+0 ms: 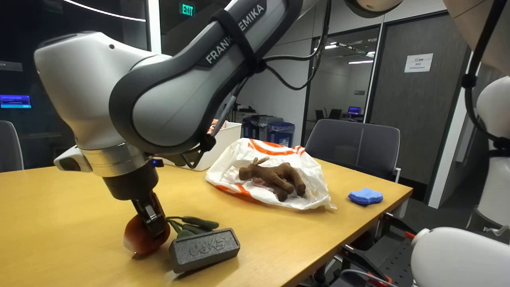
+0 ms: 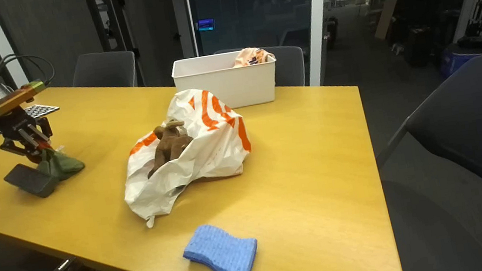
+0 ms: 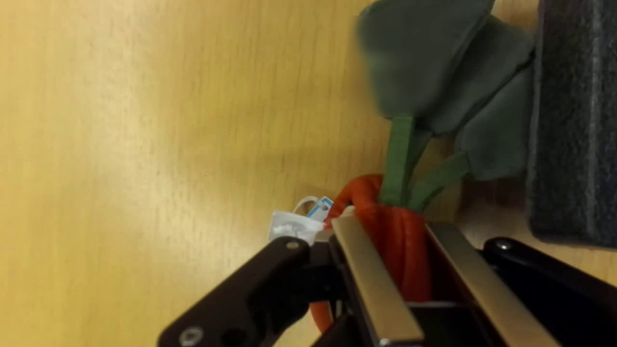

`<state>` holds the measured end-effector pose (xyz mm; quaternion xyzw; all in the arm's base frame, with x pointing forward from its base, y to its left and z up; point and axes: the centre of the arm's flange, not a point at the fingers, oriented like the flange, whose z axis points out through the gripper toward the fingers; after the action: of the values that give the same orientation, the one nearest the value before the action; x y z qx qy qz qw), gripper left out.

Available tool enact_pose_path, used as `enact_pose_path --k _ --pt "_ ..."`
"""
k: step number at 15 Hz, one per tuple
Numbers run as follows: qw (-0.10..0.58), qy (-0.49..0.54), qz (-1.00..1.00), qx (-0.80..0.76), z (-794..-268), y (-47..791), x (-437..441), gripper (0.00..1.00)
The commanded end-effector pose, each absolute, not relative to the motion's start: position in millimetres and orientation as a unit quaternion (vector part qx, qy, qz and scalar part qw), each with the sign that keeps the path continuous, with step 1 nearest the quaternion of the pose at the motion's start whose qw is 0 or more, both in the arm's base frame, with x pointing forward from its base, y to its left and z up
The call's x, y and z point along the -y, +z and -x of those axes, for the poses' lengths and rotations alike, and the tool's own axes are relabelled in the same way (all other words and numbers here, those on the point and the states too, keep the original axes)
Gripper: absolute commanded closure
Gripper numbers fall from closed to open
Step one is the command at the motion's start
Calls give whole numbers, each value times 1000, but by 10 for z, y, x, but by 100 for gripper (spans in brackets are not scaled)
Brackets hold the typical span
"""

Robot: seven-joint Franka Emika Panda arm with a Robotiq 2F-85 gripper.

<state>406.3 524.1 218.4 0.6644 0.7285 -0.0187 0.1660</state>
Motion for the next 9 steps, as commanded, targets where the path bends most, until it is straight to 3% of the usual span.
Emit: enact_pose_path --k 1,9 --pt "251 4 -684 -685 -3911 2558 -5149 98" --pt "398 40 -728 -557 -3810 2977 -4527 96"
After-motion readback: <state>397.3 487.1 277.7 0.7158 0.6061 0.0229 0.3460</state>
